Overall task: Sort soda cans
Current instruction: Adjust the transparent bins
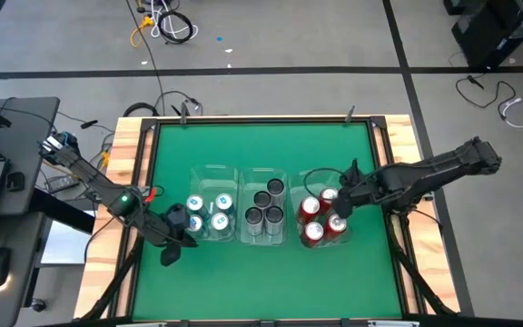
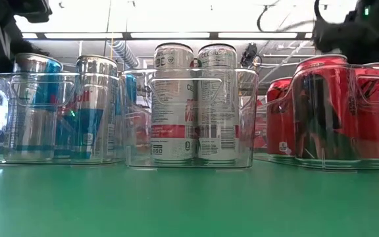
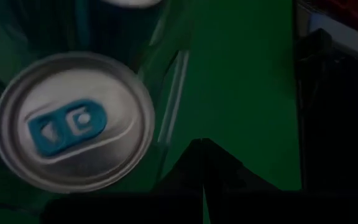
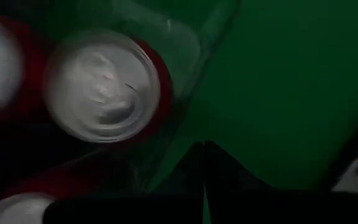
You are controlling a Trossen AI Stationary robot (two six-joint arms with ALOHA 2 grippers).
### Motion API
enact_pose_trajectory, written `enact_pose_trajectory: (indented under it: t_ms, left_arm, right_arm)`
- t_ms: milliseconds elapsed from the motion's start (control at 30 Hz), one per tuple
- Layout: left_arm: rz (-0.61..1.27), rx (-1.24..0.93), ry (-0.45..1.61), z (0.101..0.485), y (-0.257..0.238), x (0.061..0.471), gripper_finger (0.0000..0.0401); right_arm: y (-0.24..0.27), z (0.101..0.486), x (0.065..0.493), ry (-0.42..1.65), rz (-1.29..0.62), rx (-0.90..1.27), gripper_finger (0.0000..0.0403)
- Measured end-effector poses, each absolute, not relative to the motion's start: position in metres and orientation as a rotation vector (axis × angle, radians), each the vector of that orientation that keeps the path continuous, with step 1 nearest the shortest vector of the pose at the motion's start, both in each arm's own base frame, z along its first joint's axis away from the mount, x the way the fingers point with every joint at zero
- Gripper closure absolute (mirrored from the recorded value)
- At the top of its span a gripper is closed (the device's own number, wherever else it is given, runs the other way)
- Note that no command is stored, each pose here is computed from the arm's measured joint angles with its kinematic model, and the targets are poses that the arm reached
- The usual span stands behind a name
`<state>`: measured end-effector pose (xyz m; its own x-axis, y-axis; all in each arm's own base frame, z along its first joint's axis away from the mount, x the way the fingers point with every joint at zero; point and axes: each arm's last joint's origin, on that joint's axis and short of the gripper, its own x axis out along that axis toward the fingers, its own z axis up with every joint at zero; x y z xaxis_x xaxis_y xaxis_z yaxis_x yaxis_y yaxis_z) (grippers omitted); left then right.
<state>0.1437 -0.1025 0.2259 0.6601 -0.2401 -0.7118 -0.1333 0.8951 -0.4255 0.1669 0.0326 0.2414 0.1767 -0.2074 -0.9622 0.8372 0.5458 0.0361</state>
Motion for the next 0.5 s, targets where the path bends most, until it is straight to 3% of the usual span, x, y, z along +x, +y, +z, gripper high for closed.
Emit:
enact_pose_trajectory:
  t_ms: [100, 233, 500]
  left_arm:
    - [-0.078, -0.451, 0.835, 0.233, -0.103, 0.145, 0.0401]
    - [-0.087, -0.435, 0.809, 0.240, -0.104, 0.147, 0.0401]
    - [-0.089, -0.441, 0.795, 0.243, -0.104, 0.148, 0.0401]
  right_arm:
    - [0.036, 0.268, 0.167, 1.151, -0.753, 0.576, 0.0403]
    - [0.054, 0.290, 0.175, 1.139, -0.467, 0.425, 0.0403]
    - [0.102, 0.295, 0.189, 1.046, 0.048, 0.326, 0.0403]
